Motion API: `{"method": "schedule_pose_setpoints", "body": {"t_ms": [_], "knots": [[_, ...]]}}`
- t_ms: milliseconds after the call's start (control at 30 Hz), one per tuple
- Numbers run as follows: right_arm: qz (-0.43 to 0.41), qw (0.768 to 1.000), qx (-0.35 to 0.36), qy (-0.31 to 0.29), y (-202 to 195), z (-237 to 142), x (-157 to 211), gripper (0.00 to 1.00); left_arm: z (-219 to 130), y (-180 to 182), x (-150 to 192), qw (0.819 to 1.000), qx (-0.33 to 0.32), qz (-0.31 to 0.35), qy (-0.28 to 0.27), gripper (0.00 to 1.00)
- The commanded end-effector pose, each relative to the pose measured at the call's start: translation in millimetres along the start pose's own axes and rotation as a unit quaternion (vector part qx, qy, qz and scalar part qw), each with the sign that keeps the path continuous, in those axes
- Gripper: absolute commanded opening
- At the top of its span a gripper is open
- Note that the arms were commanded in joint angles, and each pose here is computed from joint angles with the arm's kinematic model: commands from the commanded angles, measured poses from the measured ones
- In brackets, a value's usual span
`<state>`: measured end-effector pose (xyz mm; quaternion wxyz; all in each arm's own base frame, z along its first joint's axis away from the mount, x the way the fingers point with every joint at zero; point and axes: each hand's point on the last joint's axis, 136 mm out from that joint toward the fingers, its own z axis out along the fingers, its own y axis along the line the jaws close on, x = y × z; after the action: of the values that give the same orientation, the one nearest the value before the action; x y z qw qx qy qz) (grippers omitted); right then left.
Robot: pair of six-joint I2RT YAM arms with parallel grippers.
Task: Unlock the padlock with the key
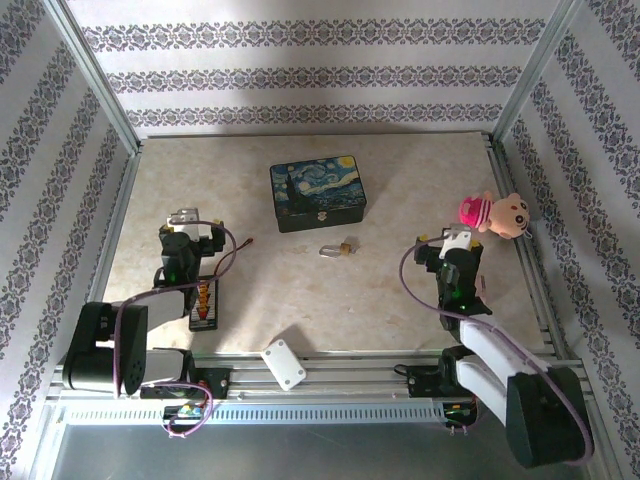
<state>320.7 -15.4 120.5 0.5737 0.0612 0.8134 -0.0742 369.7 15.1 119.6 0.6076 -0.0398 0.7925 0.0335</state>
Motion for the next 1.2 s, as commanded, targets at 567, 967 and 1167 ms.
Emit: {"method": "schedule_pose_setpoints", "body": {"t_ms": [567, 967, 1167], "knots": [[0.022, 0.998, -0.040, -0.045, 15, 32, -25, 0.98, 36, -7, 22, 0.998, 0.044, -0.005, 0.036, 0.99], [-0.011, 0.994, -0.088, -0.069, 35, 49, -11, 0.98, 35, -6, 22, 0.999, 0.043, -0.004, 0.033, 0.99], [0.037, 0.998, -0.024, -0.047, 7, 66, -10, 0.98, 36, -14, 22, 0.997, 0.065, 0.003, 0.037, 0.99]]}}
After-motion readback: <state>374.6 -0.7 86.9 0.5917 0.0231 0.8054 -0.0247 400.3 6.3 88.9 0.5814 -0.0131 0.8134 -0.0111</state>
